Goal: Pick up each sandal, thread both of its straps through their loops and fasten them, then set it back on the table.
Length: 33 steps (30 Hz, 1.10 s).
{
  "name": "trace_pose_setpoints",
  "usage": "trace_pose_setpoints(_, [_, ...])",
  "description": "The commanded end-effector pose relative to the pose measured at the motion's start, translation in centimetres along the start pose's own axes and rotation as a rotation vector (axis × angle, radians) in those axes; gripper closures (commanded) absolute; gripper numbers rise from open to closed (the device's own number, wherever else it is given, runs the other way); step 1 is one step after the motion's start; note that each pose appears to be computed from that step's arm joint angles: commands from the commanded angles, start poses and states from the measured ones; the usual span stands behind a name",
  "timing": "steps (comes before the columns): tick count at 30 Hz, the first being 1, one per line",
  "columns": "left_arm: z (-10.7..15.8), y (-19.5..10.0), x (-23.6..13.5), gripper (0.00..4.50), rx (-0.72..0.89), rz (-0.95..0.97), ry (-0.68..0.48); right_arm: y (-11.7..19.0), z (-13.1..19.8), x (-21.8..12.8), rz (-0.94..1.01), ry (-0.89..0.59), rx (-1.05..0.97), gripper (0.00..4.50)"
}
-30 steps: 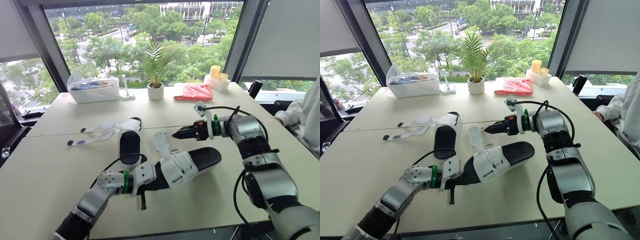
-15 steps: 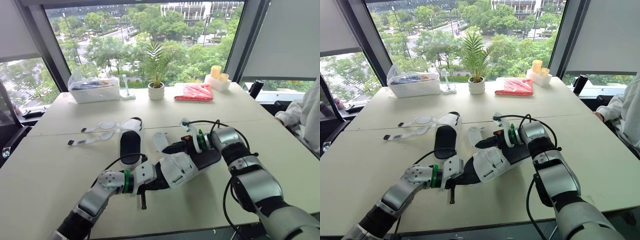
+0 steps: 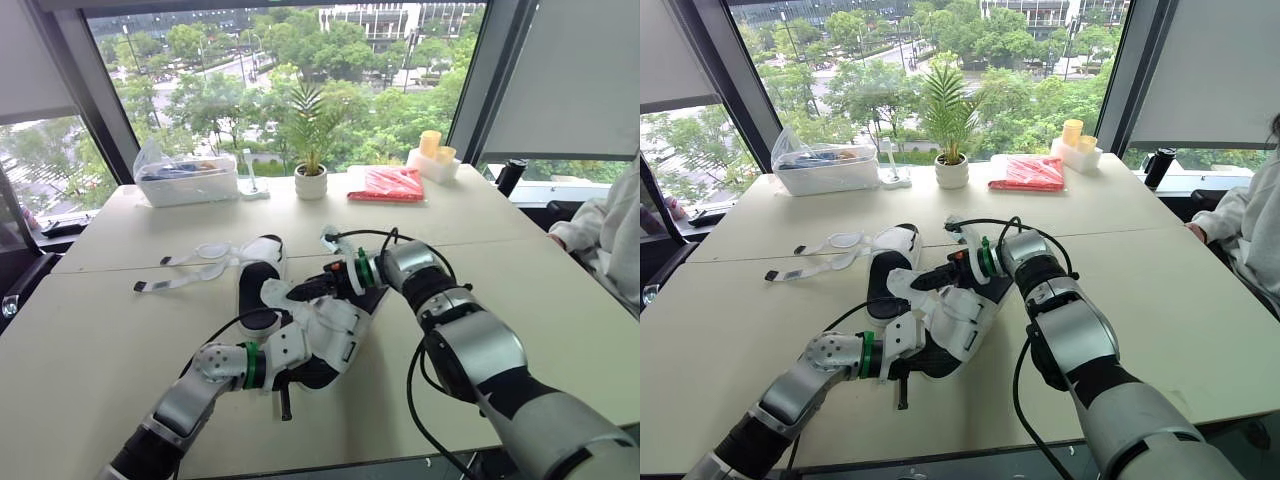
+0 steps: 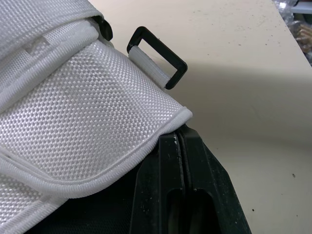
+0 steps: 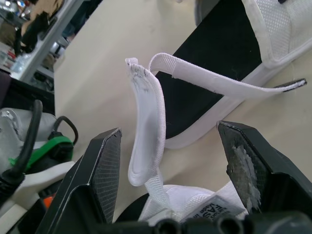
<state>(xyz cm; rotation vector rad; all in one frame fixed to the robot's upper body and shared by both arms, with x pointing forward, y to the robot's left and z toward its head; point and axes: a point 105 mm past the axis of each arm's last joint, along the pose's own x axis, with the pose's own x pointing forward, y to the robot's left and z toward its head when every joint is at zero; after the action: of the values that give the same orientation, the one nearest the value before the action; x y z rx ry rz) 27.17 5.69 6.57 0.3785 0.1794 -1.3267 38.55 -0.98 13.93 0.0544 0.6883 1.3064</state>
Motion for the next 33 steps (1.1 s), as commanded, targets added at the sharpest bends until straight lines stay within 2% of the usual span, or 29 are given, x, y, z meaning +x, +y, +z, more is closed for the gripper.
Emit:
trace_pose_setpoints(1, [-4.2, -2.0, 0.6, 4.50, -0.094, -0.042, 0.145, -0.3, -0.4, -0.5, -0.004, 0.047, -0.059, 1.15])
trace_pose_setpoints(9, [-4.4, -1.9, 0.5, 4.50, -0.098, -0.033, 0.146, -3.2, -4.8, -5.8, -0.079, 0.111, 0.025, 1.15])
trace_pose_setpoints(14, [-4.5, -1.3, 0.3, 4.50, -0.095, -0.025, 0.148, -3.3, -5.5, -8.7, -0.092, 0.068, 0.082, 1.15])
trace_pose_setpoints(19, [-4.0, -0.2, 0.1, 4.50, -0.080, -0.013, 0.139, -3.1, -6.4, -10.0, -0.133, 0.040, 0.092, 1.15])
trace_pose_setpoints(22, [-3.8, 0.3, 0.0, 4.50, -0.068, -0.012, 0.137, -4.1, -6.3, -10.8, -0.225, -0.020, 0.101, 1.15])
trace_pose_setpoints(28, [-3.3, 0.5, 0.2, 4.50, -0.054, -0.025, 0.131, -5.8, -2.7, -15.8, -0.387, -0.264, 0.135, 1.15])
trace_pose_setpoints(33, [-3.3, 0.5, 0.0, 4.50, -0.051, -0.027, 0.133, -6.2, -3.4, -16.9, -0.463, -0.218, -0.012, 1.15])
